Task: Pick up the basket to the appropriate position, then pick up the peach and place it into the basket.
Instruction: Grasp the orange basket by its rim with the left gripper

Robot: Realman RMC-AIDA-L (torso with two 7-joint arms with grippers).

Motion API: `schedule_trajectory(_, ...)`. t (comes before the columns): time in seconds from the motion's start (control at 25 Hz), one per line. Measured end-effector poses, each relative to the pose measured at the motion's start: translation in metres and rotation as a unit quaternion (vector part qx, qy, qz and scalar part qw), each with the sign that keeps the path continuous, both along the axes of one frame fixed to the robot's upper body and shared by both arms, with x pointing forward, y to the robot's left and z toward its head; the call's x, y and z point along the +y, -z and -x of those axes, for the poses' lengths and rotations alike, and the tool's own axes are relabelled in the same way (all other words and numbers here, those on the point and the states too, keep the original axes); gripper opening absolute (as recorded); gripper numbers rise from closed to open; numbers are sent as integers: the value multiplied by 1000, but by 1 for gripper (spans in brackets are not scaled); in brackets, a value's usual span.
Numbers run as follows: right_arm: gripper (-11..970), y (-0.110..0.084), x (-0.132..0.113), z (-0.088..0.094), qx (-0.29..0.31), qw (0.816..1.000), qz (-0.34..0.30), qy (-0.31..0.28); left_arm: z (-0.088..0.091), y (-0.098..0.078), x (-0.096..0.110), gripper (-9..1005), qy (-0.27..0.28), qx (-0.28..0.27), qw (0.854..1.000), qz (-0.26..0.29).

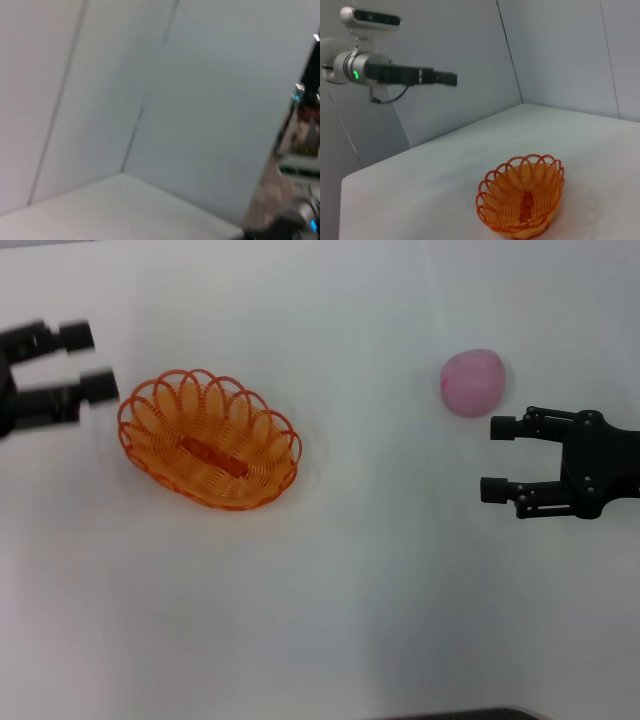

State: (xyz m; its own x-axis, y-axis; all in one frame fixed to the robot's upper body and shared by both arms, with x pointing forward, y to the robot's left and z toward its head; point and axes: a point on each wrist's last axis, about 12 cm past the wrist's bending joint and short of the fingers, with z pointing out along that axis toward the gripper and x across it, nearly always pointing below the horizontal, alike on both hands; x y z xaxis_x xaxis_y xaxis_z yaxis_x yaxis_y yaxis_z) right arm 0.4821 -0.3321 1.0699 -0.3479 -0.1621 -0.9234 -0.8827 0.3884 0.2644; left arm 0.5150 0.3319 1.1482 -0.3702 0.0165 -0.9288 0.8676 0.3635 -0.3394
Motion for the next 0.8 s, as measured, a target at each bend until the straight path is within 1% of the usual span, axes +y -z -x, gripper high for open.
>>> schedule_trajectory(0.12, 906, 0, 0, 0, -1, 1000, 0, -1, -14, -7, 0, 873, -29, 14, 999, 8)
schedule_trajectory(0.28, 906, 0, 1, -1, -3, 1000, 0, -1, -34, -12, 0, 873, -63, 52, 997, -12)
schedule_trajectory(0.48, 907, 0, 2, -2, -4, 1000, 0, -2, -52, -21, -8, 873, -88, 90, 989, -71)
schedule_trajectory(0.64, 907, 0, 2, -2, -5, 1000, 0, -2, -65, -30, -16, 873, -120, 120, 978, -120)
schedule_trajectory(0.8, 907, -1, 3, -3, -6, 1000, 0, -3, -77, -38, -27, 872, -133, 151, 967, -156)
